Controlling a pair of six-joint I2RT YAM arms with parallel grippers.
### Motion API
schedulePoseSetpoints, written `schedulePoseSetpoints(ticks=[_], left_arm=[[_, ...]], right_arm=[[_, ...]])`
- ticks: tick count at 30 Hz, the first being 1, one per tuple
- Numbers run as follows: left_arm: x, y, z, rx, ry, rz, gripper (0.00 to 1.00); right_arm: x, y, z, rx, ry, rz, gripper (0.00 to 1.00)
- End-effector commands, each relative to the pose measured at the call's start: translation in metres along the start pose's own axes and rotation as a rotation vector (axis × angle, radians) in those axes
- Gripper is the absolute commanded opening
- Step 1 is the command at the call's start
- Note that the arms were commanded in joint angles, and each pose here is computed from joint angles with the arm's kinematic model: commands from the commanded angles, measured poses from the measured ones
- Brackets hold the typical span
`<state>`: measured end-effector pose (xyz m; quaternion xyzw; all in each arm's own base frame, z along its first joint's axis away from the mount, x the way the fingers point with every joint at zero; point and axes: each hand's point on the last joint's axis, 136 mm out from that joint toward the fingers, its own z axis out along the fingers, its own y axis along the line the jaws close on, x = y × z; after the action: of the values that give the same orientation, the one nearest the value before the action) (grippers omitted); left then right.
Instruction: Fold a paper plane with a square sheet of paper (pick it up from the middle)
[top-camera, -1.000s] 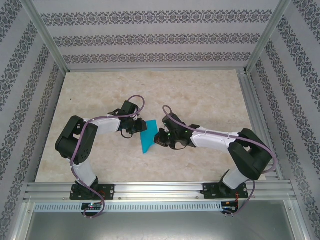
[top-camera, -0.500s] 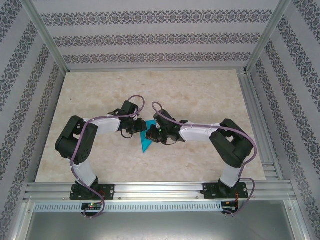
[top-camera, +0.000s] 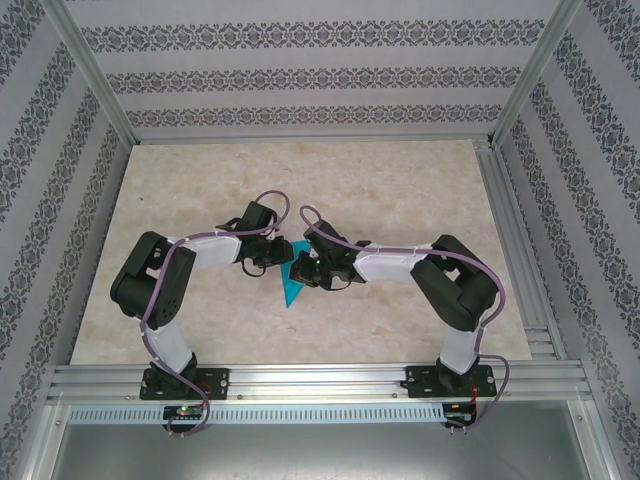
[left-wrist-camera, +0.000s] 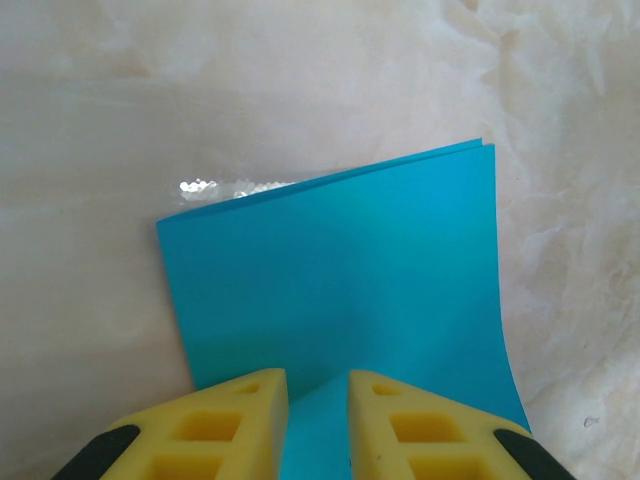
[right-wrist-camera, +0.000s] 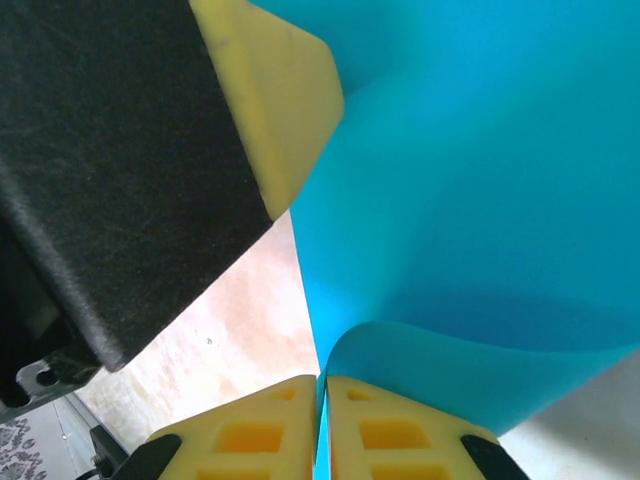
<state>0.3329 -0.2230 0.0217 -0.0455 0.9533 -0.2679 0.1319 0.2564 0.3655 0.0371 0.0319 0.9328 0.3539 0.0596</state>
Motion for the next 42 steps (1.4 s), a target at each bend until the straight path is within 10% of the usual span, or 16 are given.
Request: schedulePoseSetpoints(ticks=[1, 42], left_arm=[[0.004, -0.003, 0.002, 0.0, 0.017, 0.021, 0.25], [0.006, -0.001, 0.002, -0.006, 0.022, 0.017, 0.26]], right_arm=[[-0.001, 0.011, 0.007, -0.032, 0.005, -0.037, 0.12], [-0.009, -0.015, 0.02, 0.022, -0.03, 0.01, 0.11]])
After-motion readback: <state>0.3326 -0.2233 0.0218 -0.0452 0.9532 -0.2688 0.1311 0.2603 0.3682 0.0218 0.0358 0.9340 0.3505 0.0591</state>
